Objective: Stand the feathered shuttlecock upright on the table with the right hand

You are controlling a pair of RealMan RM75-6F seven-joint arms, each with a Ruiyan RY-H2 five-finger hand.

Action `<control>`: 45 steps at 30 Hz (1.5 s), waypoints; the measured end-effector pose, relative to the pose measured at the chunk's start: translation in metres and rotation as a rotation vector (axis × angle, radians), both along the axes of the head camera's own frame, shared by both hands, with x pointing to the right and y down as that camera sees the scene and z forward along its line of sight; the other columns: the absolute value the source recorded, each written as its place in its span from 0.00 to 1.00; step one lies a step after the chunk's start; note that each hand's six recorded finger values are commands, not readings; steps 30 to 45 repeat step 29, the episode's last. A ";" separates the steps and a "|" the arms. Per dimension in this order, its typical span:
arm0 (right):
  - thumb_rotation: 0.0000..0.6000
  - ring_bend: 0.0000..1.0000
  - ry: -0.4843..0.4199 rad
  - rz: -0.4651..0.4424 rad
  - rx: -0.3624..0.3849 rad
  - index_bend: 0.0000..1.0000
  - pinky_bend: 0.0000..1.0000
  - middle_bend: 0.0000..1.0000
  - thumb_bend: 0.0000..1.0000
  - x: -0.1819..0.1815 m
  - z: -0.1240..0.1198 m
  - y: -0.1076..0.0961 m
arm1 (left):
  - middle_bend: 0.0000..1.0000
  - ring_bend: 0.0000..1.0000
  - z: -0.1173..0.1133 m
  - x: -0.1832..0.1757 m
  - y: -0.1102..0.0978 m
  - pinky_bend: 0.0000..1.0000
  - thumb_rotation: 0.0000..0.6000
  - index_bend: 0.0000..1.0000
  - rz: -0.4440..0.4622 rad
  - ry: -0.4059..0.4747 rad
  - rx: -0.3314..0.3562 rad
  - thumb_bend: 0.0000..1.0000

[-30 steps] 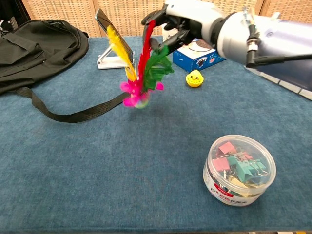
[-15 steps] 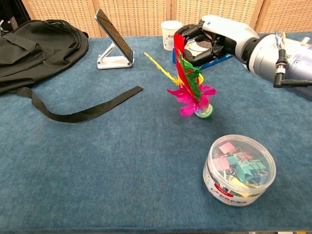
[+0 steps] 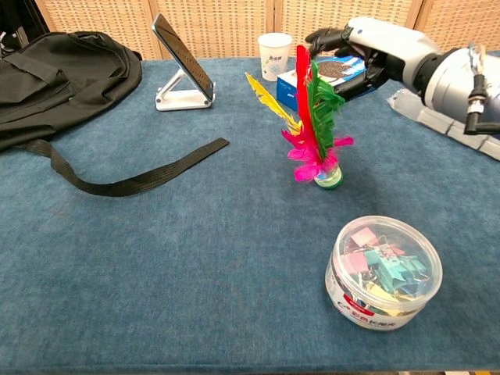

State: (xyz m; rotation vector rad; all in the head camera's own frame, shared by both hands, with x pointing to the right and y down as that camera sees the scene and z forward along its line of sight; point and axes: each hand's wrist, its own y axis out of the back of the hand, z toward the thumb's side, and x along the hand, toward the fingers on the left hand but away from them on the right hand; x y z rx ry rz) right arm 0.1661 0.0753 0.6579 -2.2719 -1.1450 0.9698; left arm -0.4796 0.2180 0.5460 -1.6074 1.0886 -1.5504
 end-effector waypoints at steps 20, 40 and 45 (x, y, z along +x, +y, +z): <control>1.00 0.00 0.388 -0.090 0.380 0.00 0.00 0.00 0.00 0.104 -0.092 0.003 | 0.00 0.00 -0.007 -0.003 0.001 0.00 1.00 0.00 0.001 -0.011 0.038 0.00; 1.00 0.00 0.599 -0.101 0.442 0.00 0.00 0.00 0.00 0.177 -0.102 0.063 | 0.00 0.00 -0.005 -0.004 -0.004 0.00 1.00 0.00 0.008 -0.021 0.067 0.00; 1.00 0.00 0.599 -0.101 0.442 0.00 0.00 0.00 0.00 0.177 -0.102 0.063 | 0.00 0.00 -0.005 -0.004 -0.004 0.00 1.00 0.00 0.008 -0.021 0.067 0.00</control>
